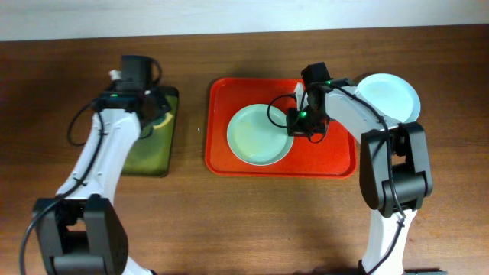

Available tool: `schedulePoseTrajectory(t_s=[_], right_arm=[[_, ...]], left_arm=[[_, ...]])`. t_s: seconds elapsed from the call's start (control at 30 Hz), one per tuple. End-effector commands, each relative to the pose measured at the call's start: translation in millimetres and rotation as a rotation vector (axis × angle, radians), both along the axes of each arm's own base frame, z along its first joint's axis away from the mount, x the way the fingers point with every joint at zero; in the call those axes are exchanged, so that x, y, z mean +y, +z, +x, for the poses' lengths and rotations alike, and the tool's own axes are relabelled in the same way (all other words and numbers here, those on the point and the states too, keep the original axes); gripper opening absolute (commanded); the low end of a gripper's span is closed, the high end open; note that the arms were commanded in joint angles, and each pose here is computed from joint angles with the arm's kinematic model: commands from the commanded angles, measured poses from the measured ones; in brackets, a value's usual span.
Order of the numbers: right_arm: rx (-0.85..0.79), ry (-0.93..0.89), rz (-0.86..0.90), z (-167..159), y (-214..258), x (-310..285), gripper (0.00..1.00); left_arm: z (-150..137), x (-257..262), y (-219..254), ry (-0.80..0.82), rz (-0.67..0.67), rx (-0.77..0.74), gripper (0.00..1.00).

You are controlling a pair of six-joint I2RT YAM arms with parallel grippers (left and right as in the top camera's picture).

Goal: Clean dirty plates on tray and stack at the side

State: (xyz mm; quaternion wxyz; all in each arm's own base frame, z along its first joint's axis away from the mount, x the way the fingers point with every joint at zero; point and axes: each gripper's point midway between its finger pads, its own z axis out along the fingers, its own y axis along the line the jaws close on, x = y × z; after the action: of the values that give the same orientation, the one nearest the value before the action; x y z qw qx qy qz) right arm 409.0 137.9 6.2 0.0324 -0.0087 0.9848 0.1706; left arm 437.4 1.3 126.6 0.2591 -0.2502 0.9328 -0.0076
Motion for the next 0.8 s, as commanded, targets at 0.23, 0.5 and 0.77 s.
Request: schedulePoseTrajectory(t_s=[0.23,0.5,0.77], right_arm=[[-0.209,0.003,-0.028,15,86,-4,0.04],[-0.675,0.043,-0.921,20,209,-53,0.04],[-0.786,0.277,-1.542,-11,289,-23,0.04]], left_arm=[[-15,42,-55,0.077,-0.026,0.148,0.72],[-33,39,63,0.069,-0.03,-0.061,0.99],[-33,39,62,0.069,-0.03,-0.061,0.99]])
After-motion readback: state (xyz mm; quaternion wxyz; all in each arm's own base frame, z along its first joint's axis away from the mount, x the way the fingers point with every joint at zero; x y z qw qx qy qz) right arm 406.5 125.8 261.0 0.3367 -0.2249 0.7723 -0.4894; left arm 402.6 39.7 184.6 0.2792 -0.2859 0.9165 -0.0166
